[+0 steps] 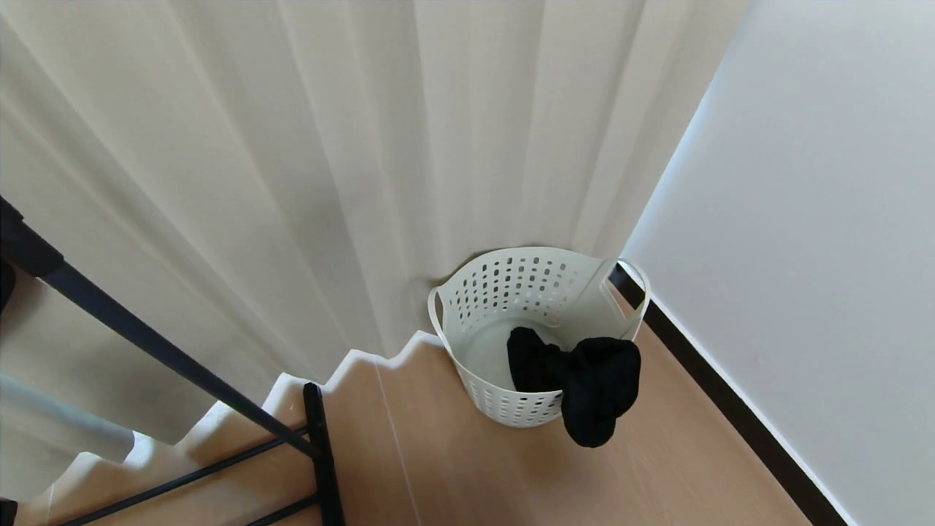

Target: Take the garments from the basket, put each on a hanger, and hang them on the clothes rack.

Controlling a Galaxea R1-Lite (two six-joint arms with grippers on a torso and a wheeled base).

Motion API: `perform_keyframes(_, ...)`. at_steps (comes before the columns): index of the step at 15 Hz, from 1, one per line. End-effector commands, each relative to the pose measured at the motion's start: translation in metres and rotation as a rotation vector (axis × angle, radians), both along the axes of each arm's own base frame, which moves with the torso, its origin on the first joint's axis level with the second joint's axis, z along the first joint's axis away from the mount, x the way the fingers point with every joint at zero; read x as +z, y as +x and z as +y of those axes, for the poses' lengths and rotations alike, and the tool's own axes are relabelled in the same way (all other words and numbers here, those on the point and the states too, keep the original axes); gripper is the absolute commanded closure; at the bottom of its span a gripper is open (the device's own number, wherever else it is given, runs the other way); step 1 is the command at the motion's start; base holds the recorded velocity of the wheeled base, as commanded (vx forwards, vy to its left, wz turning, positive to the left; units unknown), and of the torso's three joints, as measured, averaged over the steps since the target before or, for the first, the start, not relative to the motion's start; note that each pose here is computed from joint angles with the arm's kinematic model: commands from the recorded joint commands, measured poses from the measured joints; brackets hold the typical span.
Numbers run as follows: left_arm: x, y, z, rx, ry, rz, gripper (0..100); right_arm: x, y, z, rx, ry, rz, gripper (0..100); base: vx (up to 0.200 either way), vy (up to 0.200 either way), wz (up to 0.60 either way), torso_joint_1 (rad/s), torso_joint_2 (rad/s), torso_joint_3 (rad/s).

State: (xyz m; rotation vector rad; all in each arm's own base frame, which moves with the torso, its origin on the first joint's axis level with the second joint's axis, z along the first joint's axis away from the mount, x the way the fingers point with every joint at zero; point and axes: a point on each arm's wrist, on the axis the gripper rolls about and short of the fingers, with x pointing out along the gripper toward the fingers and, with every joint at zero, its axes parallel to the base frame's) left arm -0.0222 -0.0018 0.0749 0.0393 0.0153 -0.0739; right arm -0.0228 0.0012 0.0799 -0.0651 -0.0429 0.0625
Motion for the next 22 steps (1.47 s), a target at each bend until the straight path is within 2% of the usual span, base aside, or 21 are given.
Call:
perform_keyframes(1, 0.0000, 0.0001, 0.0000, 0.000, 0.000, 0.002, 0, 0.0002, 0.0000, 0.0000, 0.001, 0.001, -0.002, 0, 0.000, 0.000, 0.00, 0.002, 0.00, -0.203)
perform_keyframes(15, 0.0002, 0.0001, 0.0003, 0.012, -0.009, 0.001, 0, 0.0002, 0.0000, -0.0002, -0.007, 0.011, -0.001, 0, 0.000, 0.000, 0.00, 0.001, 0.00, -0.194)
perform_keyframes(20, 0.0002, 0.0000, 0.0003, 0.015, -0.006, -0.001, 0, 0.0000, 0.0000, -0.0002, -0.007, 0.009, 0.000, 0, 0.000, 0.000, 0.00, 0.000, 0.00, -0.028)
perform_keyframes(22, 0.0002, 0.0001, 0.0003, 0.017, -0.004, 0.000, 0, -0.0004, 0.0013, -0.0002, 0.004, 0.004, 0.024, 0, 0.000, 0.000, 0.00, 0.000, 0.00, 0.000)
